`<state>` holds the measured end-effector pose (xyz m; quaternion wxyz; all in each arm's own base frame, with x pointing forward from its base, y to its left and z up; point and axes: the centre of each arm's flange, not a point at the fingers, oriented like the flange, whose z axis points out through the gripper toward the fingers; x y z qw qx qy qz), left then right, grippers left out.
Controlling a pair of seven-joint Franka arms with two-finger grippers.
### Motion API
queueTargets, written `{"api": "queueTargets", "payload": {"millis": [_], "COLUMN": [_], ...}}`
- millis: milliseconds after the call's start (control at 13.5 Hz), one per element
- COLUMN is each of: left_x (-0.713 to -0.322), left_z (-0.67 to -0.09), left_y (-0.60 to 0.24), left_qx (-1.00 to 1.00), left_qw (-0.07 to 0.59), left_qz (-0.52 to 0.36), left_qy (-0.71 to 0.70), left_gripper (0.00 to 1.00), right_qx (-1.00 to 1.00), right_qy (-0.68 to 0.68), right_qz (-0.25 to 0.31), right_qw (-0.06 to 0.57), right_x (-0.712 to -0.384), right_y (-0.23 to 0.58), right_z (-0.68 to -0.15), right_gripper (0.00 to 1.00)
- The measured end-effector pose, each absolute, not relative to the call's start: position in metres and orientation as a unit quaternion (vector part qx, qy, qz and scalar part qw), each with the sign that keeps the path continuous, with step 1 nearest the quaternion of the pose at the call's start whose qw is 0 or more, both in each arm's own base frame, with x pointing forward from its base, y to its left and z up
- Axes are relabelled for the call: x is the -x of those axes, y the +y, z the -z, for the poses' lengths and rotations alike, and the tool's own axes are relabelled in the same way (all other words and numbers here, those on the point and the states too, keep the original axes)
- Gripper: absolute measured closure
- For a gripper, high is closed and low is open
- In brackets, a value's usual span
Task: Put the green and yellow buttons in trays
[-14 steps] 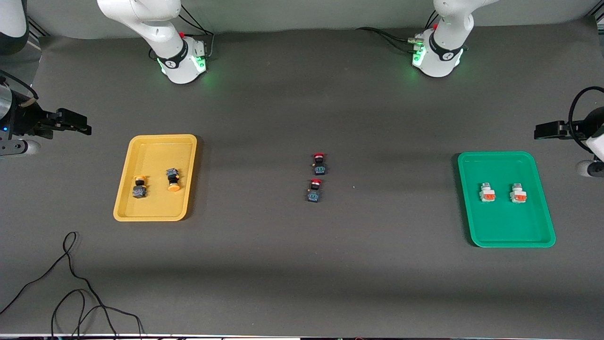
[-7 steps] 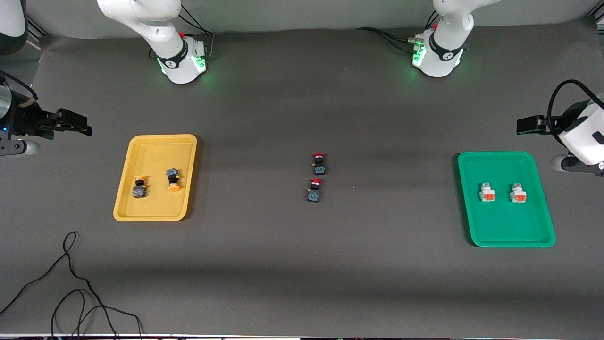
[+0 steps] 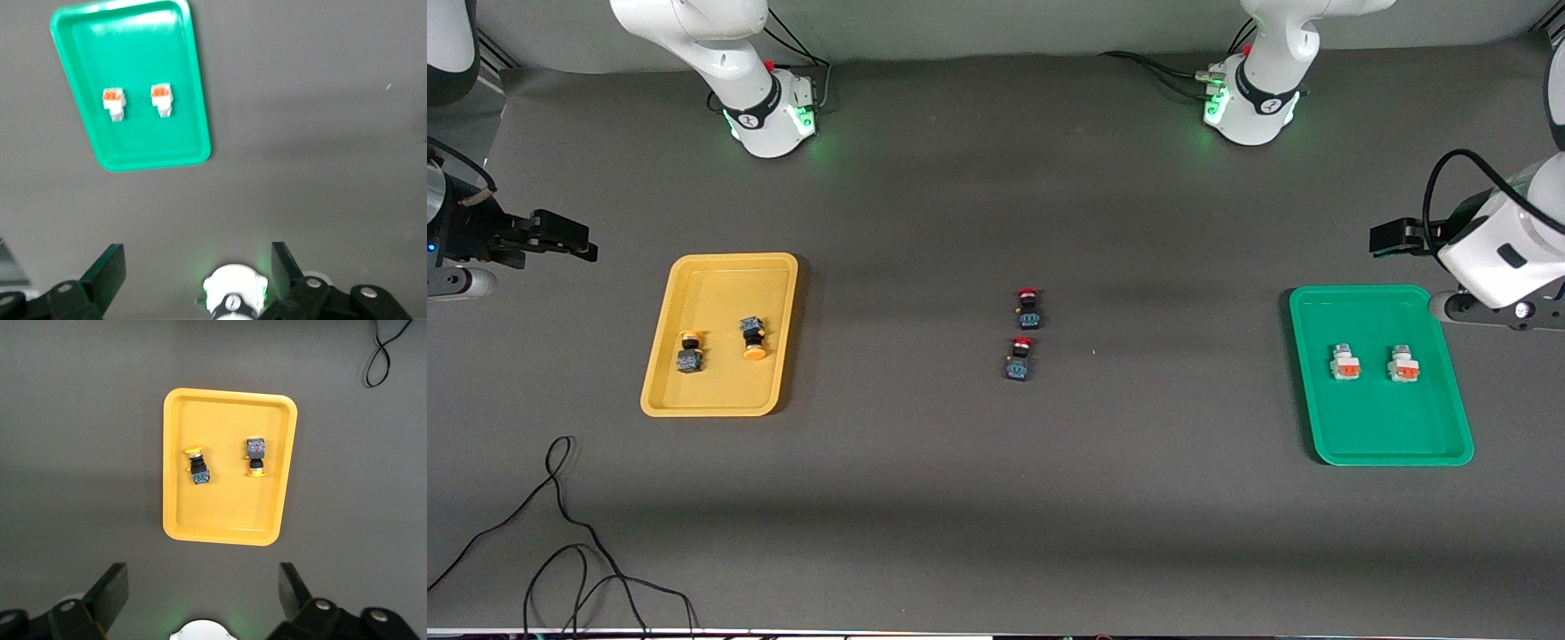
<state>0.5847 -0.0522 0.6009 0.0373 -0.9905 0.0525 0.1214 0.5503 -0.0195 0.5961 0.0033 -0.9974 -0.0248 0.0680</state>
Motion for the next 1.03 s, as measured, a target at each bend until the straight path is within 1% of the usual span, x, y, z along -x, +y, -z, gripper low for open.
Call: {"api": "queueTargets", "payload": {"millis": [296,517,665,1035], "left_x": [-0.571,-0.555,-0.551,-0.556], "left_z": [-0.601,-0.591,-0.583,-0.576], "left_y": [-0.046,-0.049,-0.055,-0.058], "left_qx": [0.996,0.997,0.997,0.997], "left_qw": [0.034,0.034,0.033,0.034], "left_qz": [-0.066,-0.042,-0.036,-0.045], "left_qy": [0.048,0.052,0.058,0.06], "left_gripper": [0.01,0.01,0.01,0.0], "right_qx": [0.997,0.998,0.998,0.998], "right_qy": [-0.025,-0.025,-0.025,-0.025], "right_qz": [-0.067,-0.065,-0.064,-0.064], "right_qw": [0.003,0.003,0.003,0.003], "right_x": [-0.551,-0.551,-0.551,-0.551], "right_y": [-0.02,-0.02,-0.02,-0.02], "right_z": [-0.596,-0.597,-0.597,-0.597], "right_gripper": [0.0,0.0,0.0,0.0]}}
